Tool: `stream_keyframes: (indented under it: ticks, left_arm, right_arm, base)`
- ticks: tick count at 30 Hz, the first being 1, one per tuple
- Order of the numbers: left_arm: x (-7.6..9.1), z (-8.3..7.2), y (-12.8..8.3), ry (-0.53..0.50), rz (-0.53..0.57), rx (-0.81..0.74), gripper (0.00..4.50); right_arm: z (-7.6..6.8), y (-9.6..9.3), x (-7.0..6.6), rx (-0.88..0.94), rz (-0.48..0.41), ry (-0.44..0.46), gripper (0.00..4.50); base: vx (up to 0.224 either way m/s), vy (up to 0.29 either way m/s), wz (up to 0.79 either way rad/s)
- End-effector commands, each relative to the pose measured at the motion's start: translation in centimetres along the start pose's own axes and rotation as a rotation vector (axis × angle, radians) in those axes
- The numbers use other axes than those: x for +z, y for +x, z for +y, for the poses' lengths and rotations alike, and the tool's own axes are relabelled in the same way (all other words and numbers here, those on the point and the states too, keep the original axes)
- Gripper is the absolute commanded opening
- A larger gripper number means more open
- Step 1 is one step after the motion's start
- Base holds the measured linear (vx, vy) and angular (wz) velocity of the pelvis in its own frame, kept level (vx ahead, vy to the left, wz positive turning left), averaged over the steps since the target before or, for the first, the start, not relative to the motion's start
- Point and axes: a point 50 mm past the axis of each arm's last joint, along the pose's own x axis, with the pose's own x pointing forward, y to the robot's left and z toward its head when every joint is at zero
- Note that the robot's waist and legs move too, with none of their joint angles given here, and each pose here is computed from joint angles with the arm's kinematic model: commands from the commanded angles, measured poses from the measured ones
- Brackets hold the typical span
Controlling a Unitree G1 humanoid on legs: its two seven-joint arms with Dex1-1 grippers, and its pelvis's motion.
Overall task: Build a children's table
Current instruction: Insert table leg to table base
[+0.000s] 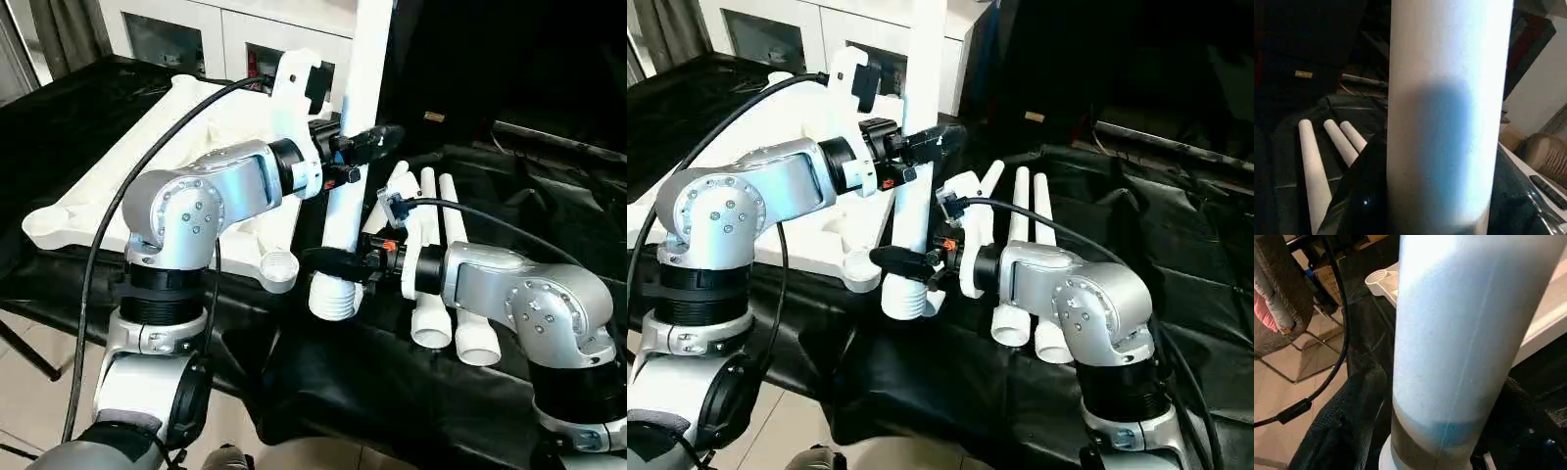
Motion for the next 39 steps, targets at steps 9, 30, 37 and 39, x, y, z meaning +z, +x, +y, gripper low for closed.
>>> stream_keyframes:
  ticks: [9,30,37,39]
  left_arm:
    - [1.0,-1.0,0.2,0.036,-0.023,-0.043,1.8]
    - [1.3,-0.5,0.3,-0.063,-0.079,-0.043,2.61]
    - [1.9,0.5,-0.1,-0.159,-0.257,-0.003,2.92]
    - [2.1,0.3,-0.3,-0.226,-0.328,-0.056,2.92]
  right_arm:
    - [0.0,-0.1,0.1,0.007,0.004,0.015,2.74]
    - [-0.2,-0.1,0.5,-0.009,-0.065,0.007,1.89]
    - [-0.2,-0.4,2.3,-0.043,-0.305,0.036,1.89]
    - [-0.5,-1.1,2.8,-0.075,-0.398,0.068,1.89]
  base:
    - [0.0,0.0,0.0]
    - [0.0,0.0,0.0]
    - [0.0,0.0,0.0]
    - [0.0,0.0,0.0]
